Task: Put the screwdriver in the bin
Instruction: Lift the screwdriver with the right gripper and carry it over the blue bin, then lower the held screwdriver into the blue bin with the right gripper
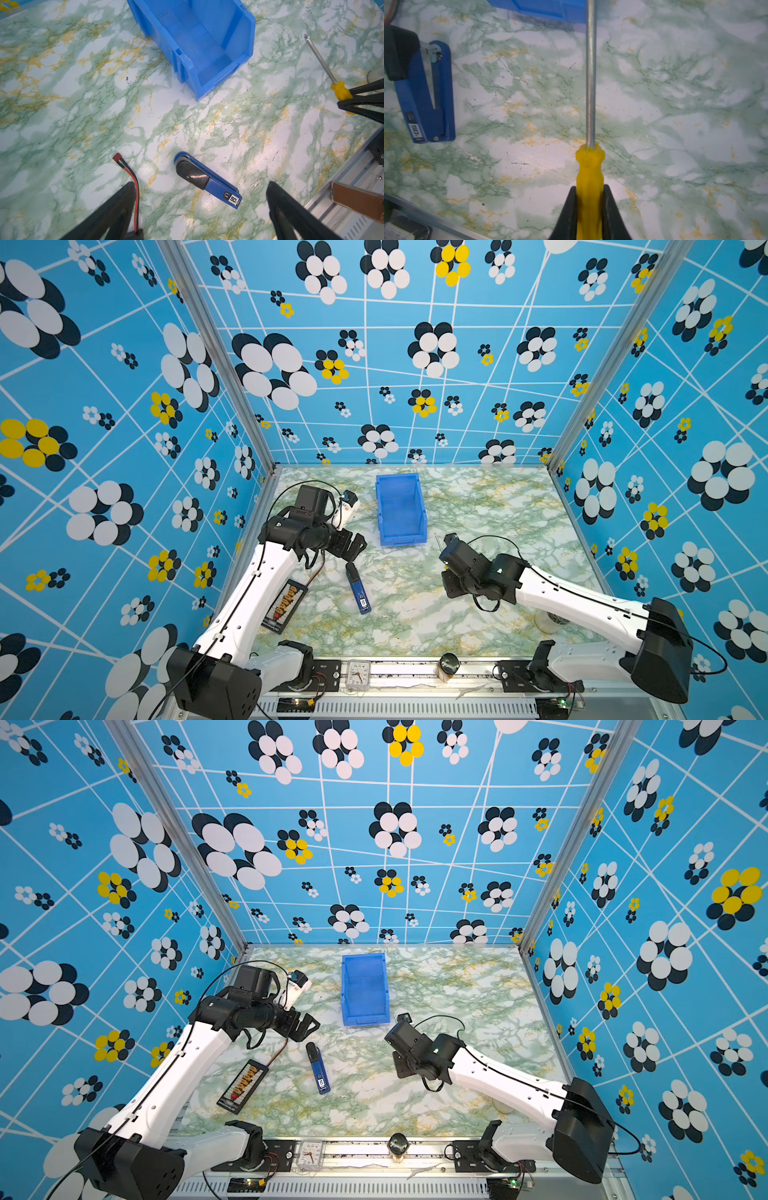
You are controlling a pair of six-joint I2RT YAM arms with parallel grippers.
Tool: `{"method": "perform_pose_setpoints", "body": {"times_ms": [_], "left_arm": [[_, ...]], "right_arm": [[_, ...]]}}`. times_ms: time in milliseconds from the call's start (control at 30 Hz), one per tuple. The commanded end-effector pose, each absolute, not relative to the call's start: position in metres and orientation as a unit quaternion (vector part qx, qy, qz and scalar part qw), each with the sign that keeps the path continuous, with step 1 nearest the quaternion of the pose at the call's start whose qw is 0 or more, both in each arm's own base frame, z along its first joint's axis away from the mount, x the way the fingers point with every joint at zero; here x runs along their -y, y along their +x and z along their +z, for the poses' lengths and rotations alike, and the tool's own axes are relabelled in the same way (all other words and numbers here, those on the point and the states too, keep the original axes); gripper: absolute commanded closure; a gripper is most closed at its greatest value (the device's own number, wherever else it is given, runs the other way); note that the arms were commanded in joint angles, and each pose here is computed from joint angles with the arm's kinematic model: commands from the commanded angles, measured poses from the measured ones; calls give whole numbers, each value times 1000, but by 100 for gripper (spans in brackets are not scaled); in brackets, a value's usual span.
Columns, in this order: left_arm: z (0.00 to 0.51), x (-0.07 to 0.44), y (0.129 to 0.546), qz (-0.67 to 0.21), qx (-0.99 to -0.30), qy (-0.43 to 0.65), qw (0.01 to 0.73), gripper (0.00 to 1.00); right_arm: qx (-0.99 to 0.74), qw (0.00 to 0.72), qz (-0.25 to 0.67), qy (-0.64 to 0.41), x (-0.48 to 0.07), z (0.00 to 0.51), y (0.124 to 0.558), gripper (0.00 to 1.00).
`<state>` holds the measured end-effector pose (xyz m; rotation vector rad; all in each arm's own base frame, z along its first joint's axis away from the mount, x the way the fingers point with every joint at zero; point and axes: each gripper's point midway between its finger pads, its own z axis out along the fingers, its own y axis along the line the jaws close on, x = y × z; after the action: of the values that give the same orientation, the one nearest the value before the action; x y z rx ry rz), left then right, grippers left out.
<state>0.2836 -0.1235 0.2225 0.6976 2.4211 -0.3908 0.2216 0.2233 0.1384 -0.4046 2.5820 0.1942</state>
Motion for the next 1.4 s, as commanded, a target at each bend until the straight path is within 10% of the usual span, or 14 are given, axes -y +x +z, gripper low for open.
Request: {"method": "perform_pose_setpoints", "body": {"times_ms": [0, 1367], "left_arm": [[231, 121, 280, -139, -908, 259, 300, 1], [268, 101, 263, -199, -888, 211, 356, 1]], "right_arm": [[-946, 273, 55, -166, -226, 161, 236, 88], [-966, 201, 91, -138, -358, 109, 423, 87]]}}
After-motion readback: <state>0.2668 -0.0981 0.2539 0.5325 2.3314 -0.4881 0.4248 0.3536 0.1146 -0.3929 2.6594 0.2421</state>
